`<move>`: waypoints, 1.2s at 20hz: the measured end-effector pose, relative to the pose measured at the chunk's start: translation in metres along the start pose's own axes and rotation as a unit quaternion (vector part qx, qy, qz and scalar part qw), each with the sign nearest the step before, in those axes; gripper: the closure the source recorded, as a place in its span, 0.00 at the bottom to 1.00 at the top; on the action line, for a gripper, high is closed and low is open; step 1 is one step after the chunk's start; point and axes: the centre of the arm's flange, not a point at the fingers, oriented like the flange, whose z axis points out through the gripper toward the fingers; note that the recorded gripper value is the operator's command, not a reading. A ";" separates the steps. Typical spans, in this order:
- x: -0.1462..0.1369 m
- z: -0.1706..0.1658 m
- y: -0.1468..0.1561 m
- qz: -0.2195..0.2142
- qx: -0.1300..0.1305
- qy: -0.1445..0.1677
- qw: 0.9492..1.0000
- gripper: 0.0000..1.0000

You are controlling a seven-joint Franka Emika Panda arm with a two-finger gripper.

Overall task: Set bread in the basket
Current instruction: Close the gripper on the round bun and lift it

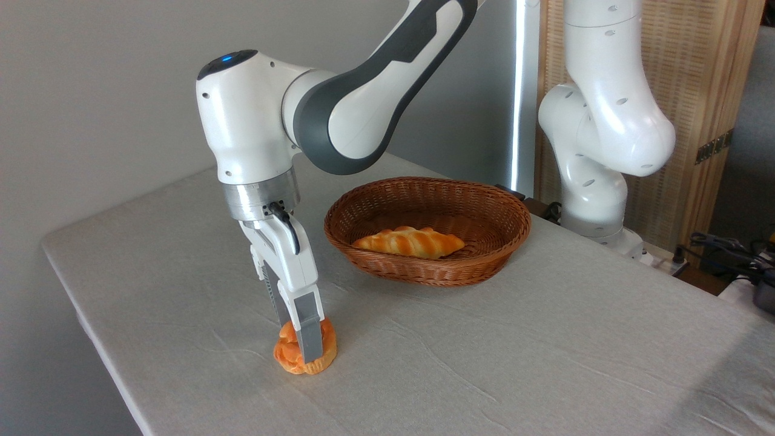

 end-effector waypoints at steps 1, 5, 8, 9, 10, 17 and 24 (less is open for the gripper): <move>0.000 0.000 0.001 0.002 0.000 0.000 1.000 0.70; 0.004 0.000 0.004 0.006 0.000 0.000 1.000 0.76; 0.004 0.000 0.004 0.007 0.000 0.000 1.000 0.76; 0.004 0.000 0.005 0.007 0.000 0.000 1.000 0.76; 0.004 0.000 0.005 0.007 0.000 0.000 1.000 0.76; 0.005 -0.002 0.006 0.009 0.000 0.001 1.000 0.76; 0.000 -0.009 0.009 0.008 -0.010 -0.011 1.000 0.78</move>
